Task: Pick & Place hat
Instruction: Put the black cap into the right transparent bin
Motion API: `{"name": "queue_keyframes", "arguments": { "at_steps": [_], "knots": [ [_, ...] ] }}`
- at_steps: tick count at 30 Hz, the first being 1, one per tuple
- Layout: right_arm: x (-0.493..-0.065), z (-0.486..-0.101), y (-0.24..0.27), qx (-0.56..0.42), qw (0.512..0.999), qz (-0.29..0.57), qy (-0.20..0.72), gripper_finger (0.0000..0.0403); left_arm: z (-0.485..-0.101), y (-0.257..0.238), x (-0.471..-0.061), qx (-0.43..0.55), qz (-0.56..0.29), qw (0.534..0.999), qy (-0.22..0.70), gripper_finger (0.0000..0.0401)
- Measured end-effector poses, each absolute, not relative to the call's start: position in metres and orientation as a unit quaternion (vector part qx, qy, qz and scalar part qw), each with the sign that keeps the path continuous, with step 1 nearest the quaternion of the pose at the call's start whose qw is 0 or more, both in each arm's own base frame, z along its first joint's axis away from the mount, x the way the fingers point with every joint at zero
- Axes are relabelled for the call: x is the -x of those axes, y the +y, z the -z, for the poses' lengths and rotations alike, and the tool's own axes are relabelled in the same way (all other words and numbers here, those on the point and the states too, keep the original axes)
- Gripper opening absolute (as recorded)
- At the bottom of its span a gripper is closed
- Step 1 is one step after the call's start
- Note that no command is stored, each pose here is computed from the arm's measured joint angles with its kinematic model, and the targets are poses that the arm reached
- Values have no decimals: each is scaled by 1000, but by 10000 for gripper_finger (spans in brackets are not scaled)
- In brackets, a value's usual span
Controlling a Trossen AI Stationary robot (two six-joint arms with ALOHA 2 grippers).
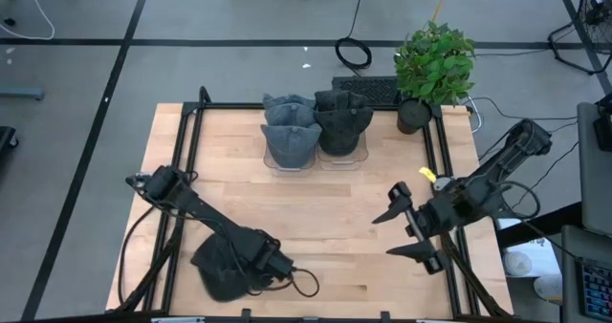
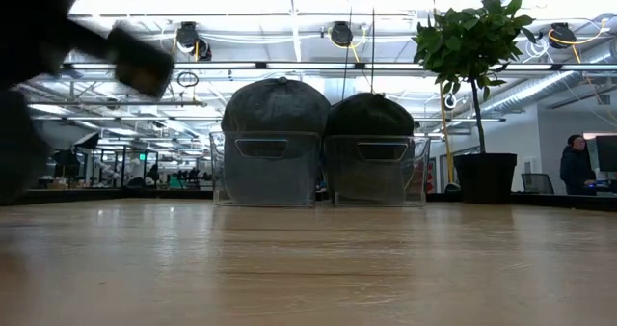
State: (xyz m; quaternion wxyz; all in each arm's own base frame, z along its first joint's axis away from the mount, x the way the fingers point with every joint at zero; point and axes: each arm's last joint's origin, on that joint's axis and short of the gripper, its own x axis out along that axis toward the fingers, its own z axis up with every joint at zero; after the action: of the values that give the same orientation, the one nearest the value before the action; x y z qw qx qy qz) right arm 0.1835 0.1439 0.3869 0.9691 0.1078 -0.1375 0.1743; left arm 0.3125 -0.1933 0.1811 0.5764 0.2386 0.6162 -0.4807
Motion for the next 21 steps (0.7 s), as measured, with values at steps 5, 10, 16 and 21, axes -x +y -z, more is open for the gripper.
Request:
{"name": "queue_keyframes", "arguments": {
  "at_steps": [5,10,16,21],
  "knots": [
    [-171,-398,133,-134,962,-176,-159,279,-223,-187,-313,-335,432,618,565,9],
    [-158,-408,121,-154,956,-175,-175,279,-268,-174,-302,-409,357,661,517,9],
    [-146,-417,109,-168,952,-165,-195,279,-313,-155,-285,-489,262,694,459,9],
    [-142,-417,102,-181,959,-118,-182,279,-335,-148,-281,-559,201,695,405,9]
  ]
}}
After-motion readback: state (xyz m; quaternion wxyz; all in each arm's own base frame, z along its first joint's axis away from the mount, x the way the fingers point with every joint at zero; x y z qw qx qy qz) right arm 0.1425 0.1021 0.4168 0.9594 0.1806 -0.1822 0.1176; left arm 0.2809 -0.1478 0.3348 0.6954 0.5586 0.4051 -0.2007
